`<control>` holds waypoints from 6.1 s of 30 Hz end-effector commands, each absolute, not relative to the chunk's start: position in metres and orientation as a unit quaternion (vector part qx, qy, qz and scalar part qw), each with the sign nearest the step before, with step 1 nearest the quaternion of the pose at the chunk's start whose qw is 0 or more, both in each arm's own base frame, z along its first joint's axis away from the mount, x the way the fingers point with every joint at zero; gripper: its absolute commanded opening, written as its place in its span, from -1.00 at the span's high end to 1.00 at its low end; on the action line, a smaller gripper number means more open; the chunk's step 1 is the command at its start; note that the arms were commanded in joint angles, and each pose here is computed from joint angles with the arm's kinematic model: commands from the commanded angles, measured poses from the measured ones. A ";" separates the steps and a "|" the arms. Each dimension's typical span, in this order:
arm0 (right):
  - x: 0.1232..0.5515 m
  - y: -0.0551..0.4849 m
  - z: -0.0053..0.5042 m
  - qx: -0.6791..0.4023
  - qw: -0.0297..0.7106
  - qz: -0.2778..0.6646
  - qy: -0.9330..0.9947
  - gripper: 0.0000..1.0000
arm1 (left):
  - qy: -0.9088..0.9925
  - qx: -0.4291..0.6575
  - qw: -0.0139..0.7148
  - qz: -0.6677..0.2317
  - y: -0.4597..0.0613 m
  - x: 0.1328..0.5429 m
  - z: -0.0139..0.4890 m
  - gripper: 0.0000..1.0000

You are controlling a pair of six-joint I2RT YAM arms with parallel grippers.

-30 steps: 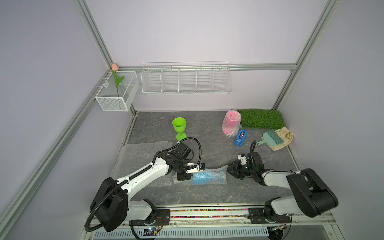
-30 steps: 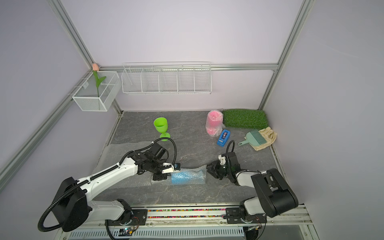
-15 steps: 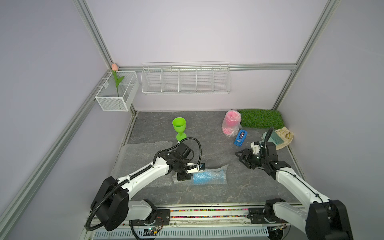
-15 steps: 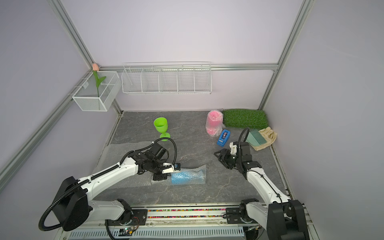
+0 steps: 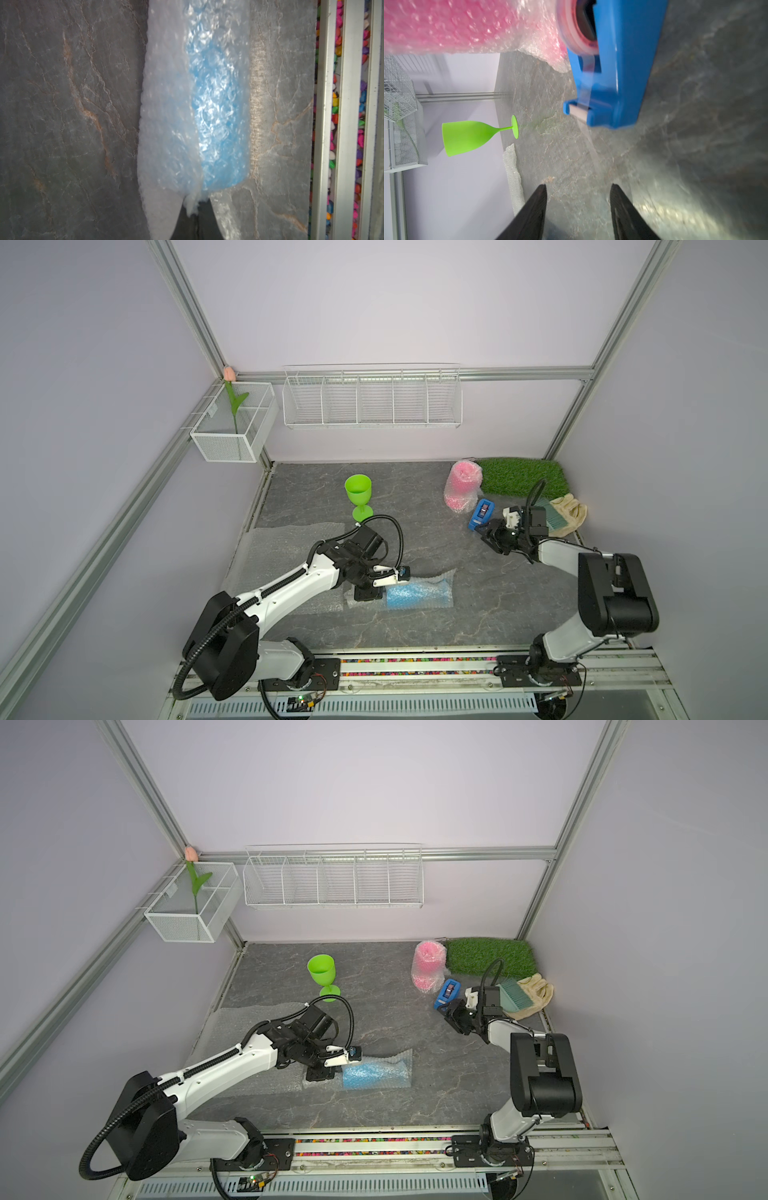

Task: Wrap wine glasses in bubble wrap
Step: Tear off the tape using the Tape Cutter, then stick the tape on the bubble wrap.

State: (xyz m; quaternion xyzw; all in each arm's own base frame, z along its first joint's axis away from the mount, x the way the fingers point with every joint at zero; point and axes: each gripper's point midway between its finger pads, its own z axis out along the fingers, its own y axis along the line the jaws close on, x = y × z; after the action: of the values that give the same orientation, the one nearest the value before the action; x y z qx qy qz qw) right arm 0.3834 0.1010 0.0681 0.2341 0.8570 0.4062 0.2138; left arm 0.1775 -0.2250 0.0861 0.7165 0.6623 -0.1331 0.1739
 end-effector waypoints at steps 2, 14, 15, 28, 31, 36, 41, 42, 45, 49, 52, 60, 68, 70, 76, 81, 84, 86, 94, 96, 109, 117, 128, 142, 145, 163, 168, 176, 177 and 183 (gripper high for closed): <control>0.414 0.103 0.080 0.219 0.259 0.445 0.829 0.05 | 0.655 0.724 0.154 -0.148 -0.226 0.169 0.085 0.91; 0.425 0.095 0.059 0.245 0.254 0.450 0.820 0.42 | 0.656 0.724 0.146 -0.152 -0.226 0.168 0.083 0.90; 0.425 0.095 0.057 0.246 0.253 0.451 0.820 0.45 | 0.657 0.724 0.144 -0.153 -0.226 0.168 0.082 0.91; 0.403 0.083 0.031 0.265 0.203 0.382 0.862 0.86 | 0.658 0.724 0.141 -0.153 -0.226 0.167 0.081 0.91; 0.392 0.078 0.022 0.268 0.181 0.352 0.878 0.86 | 0.658 0.724 0.139 -0.154 -0.226 0.167 0.081 0.90; 0.380 0.074 0.007 0.272 0.156 0.321 0.893 0.86 | 0.659 0.724 0.135 -0.154 -0.225 0.166 0.080 0.90; 0.385 0.079 0.023 0.256 0.182 0.328 0.891 0.86 | 0.659 0.724 0.135 -0.154 -0.225 0.166 0.079 0.90; 0.387 0.080 0.028 0.251 0.190 0.327 0.891 0.86 | 0.660 0.723 0.134 -0.155 -0.225 0.166 0.079 0.90; 0.391 0.081 0.052 0.230 0.223 0.321 0.891 0.86 | 0.659 0.723 0.135 -0.155 -0.225 0.166 0.080 0.90; 0.391 0.088 0.089 0.190 0.262 0.309 0.894 0.86 | 0.659 0.723 0.135 -0.156 -0.226 0.166 0.080 0.90; 0.386 0.099 0.117 0.156 0.286 0.312 0.893 0.86 | 0.659 0.723 0.135 -0.157 -0.226 0.165 0.081 0.90; 0.345 0.142 0.189 0.055 0.332 0.331 0.882 0.86 | 0.657 0.723 0.140 -0.159 -0.227 0.165 0.084 0.90; 0.278 0.184 0.258 -0.051 0.363 0.360 0.858 0.86 | 0.657 0.722 0.142 -0.163 -0.229 0.165 0.085 0.90; 0.260 0.194 0.266 -0.068 0.356 0.372 0.855 0.87 | 0.656 0.722 0.143 -0.164 -0.229 0.165 0.085 0.90; 0.210 0.220 0.285 -0.118 0.342 0.401 0.842 0.86 | 0.657 0.722 0.143 -0.160 -0.228 0.166 0.084 0.91; 0.175 0.235 0.280 -0.147 0.316 0.409 0.843 0.86 | 0.657 0.723 0.143 -0.160 -0.228 0.166 0.083 0.91; 0.161 0.247 0.269 -0.170 0.306 0.411 0.842 0.86 | 0.657 0.722 0.143 -0.162 -0.228 0.166 0.083 0.91; 0.157 0.256 0.264 -0.186 0.305 0.413 0.838 0.85 | 0.656 0.722 0.144 -0.163 -0.229 0.166 0.084 0.91; 0.165 0.290 0.226 -0.255 0.322 0.404 0.817 0.86 | 0.655 0.723 0.145 -0.165 -0.230 0.165 0.084 0.92; 0.171 0.297 0.223 -0.266 0.337 0.402 0.809 0.86 | 0.654 0.723 0.148 -0.167 -0.231 0.165 0.086 0.92; 0.196 0.321 0.185 -0.325 0.345 0.352 0.807 0.86 | 0.652 0.724 0.153 -0.166 -0.231 0.165 0.085 0.92; 0.181 0.316 0.199 -0.341 0.346 0.378 0.788 0.86 | 0.653 0.724 0.149 -0.163 -0.230 0.165 0.083 0.93; 0.118 0.292 0.218 -0.410 0.374 0.447 0.702 0.86 | 0.654 0.724 0.149 -0.163 -0.229 0.165 0.083 0.93; 0.144 0.306 0.199 -0.443 0.408 0.411 0.684 0.87 | 0.653 0.724 0.148 -0.166 -0.230 0.165 0.083 0.93; 0.143 0.313 0.213 -0.451 0.398 0.439 0.667 0.86 | 0.653 0.724 0.148 -0.168 -0.231 0.164 0.083 0.93; 0.086 0.286 0.238 -0.460 0.355 0.493 0.647 0.86 | 0.652 0.724 0.148 -0.169 -0.231 0.164 0.084 0.93; 0.107 0.295 0.220 -0.454 0.371 0.462 0.666 0.86 | 0.651 0.726 0.146 -0.169 -0.231 0.163 0.083 0.93; 0.144 0.308 0.206 -0.438 0.379 0.436 0.688 0.86 | 0.651 0.725 0.145 -0.169 -0.231 0.163 0.082 0.93; 0.143 0.310 0.208 -0.441 0.376 0.441 0.685 0.86 | 0.651 0.725 0.144 -0.170 -0.232 0.163 0.082 0.93; 0.111 0.308 0.225 -0.468 0.335 0.497 0.650 0.86 | 0.651 0.726 0.141 -0.170 -0.232 0.163 0.081 0.93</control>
State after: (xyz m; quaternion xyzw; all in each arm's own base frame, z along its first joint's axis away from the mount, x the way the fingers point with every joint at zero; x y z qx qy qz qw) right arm 0.1300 0.3063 0.1939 -0.4437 0.6987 0.4518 0.3331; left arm 0.1697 -0.2304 0.0843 0.7185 0.6596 -0.1577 0.1543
